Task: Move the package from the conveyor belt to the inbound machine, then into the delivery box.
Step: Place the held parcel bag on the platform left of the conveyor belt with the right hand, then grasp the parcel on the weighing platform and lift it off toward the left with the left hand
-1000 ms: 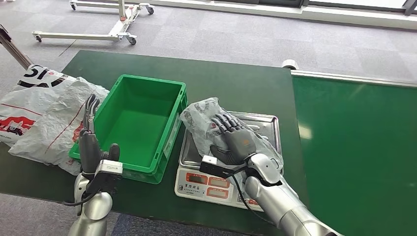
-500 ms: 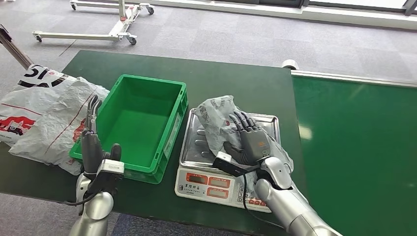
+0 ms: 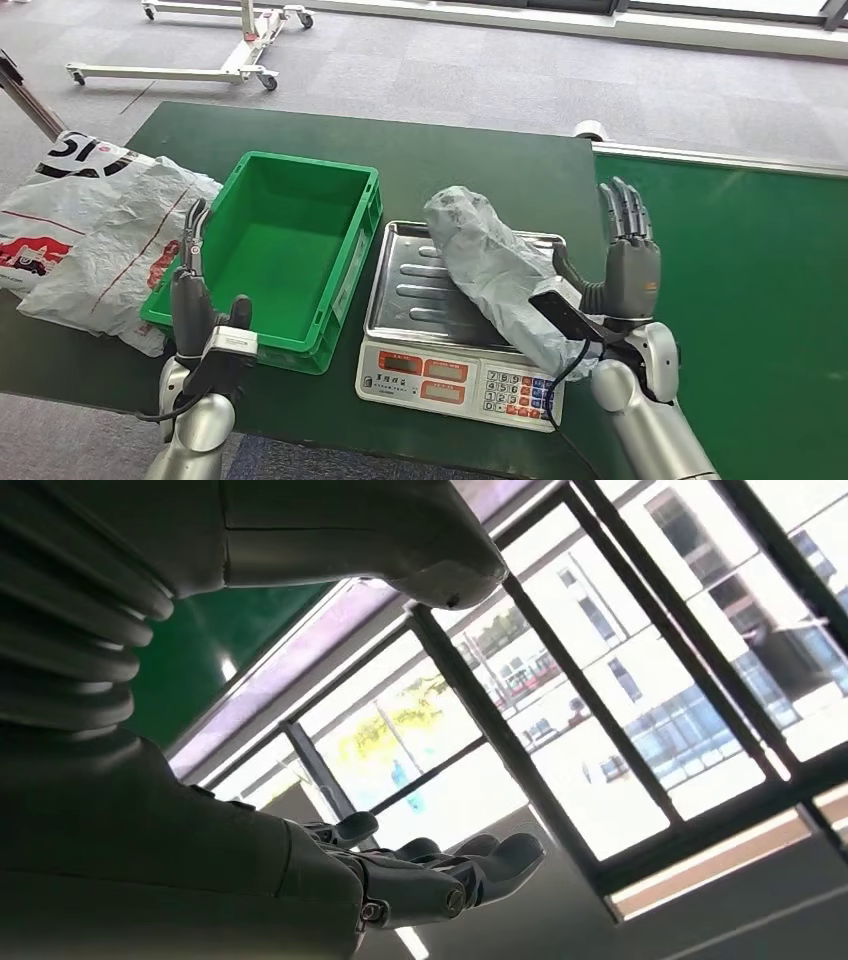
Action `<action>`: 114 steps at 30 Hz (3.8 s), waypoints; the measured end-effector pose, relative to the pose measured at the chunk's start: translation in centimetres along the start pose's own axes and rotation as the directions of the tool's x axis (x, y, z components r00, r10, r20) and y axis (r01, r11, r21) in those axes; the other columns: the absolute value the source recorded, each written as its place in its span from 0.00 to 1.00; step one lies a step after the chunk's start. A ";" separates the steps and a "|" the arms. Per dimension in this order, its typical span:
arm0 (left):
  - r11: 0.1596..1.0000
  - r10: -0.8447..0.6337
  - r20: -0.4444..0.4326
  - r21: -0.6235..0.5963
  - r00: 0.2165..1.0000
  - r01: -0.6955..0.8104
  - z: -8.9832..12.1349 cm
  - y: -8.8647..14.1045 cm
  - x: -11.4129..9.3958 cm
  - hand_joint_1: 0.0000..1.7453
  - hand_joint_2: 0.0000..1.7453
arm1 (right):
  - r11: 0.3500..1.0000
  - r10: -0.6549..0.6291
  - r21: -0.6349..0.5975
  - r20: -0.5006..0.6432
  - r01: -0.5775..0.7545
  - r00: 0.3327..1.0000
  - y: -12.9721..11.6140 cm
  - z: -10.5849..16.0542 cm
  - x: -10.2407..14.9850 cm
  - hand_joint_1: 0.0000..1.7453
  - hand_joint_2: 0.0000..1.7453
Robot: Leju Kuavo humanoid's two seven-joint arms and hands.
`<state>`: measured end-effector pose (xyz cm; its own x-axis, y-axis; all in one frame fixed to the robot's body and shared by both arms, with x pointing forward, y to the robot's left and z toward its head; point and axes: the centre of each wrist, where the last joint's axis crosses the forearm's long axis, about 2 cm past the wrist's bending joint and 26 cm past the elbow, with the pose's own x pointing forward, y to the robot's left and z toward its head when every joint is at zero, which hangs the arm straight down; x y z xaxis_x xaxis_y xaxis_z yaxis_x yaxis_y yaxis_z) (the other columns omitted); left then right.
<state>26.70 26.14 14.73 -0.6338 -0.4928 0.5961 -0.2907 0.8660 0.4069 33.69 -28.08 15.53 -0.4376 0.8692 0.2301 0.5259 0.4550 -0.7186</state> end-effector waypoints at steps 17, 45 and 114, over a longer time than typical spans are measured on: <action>1.000 0.020 0.003 0.005 1.000 -0.020 -0.7 -0.5 -0.1 0.00 0.00 | 0.969 0.052 -0.237 -0.094 -0.073 0.994 -7.4 3.2 -5.2 0.00 1.00; 0.993 -0.078 0.041 -0.080 0.996 0.082 -1.1 -2.1 1.0 0.00 0.00 | 0.891 0.099 -0.393 -0.323 -0.228 0.941 -15.3 13.6 -7.6 0.00 1.00; 0.581 -0.295 0.353 -0.672 0.888 0.460 -14.2 -16.5 0.5 0.00 0.00 | 0.970 -0.198 -0.199 -0.317 0.139 0.927 -1.2 7.8 -4.2 0.00 1.00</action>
<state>41.30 10.42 18.17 -0.7297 -0.6636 0.1650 0.0211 0.2193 0.9754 29.18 -33.82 10.32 -0.2786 0.7774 0.5640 0.5945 0.6008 -0.5345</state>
